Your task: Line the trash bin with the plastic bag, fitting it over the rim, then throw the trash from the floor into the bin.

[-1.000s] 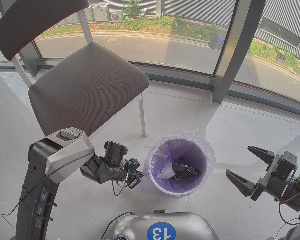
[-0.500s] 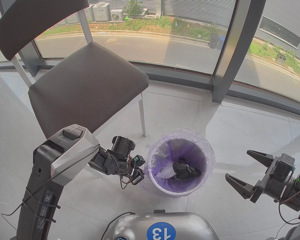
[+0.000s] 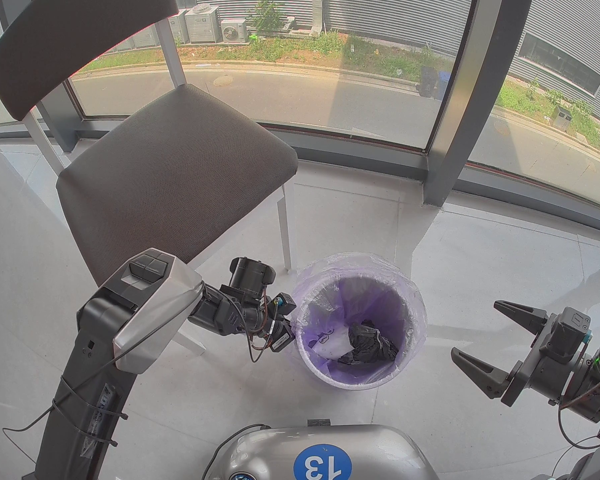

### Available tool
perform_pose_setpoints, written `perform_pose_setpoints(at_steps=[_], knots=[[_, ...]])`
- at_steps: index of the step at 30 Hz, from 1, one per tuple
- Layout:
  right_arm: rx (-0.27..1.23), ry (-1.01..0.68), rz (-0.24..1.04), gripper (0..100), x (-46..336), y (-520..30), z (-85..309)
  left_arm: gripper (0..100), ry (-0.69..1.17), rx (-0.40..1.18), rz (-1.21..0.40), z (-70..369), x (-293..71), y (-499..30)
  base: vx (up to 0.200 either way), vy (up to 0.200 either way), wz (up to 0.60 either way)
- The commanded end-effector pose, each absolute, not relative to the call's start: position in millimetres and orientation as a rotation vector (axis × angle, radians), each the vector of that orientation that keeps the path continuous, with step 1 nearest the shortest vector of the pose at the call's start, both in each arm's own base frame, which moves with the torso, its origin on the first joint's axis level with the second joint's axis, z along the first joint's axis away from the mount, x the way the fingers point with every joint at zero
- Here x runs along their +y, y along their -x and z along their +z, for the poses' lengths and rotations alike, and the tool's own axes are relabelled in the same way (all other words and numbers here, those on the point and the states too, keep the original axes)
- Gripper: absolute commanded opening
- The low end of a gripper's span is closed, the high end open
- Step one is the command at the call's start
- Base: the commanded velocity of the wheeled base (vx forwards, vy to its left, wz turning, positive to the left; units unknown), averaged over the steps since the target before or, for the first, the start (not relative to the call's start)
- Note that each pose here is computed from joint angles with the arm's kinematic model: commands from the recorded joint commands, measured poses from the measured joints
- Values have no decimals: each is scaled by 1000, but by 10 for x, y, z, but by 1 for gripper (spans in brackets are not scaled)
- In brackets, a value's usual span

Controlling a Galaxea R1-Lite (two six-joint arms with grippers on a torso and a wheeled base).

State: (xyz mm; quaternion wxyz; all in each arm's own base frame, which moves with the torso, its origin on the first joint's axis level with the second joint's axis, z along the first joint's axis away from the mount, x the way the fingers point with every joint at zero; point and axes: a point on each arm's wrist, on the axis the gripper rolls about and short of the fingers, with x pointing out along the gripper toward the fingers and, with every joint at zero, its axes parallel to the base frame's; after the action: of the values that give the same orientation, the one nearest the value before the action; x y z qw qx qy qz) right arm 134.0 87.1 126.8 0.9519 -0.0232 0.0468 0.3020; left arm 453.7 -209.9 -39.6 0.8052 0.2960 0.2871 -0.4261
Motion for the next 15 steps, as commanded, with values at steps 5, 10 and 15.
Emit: perform_pose_setpoints(at_steps=[5, 10, 15], knots=[[124, 53, 615, 100, 862, -1325, 1215, 0, -640, 575, -908, -432, -2191, -4768, 0, 0, 0], [132, 53, 608, 100, 847, -1338, 1205, 0, -632, 627, -906, -561, -2138, -4806, 0, 0, 0], [163, 58, 626, 100, 836, -1337, 1175, 0, -632, 643, -912, -699, -2142, -4794, 0, 0, 0]])
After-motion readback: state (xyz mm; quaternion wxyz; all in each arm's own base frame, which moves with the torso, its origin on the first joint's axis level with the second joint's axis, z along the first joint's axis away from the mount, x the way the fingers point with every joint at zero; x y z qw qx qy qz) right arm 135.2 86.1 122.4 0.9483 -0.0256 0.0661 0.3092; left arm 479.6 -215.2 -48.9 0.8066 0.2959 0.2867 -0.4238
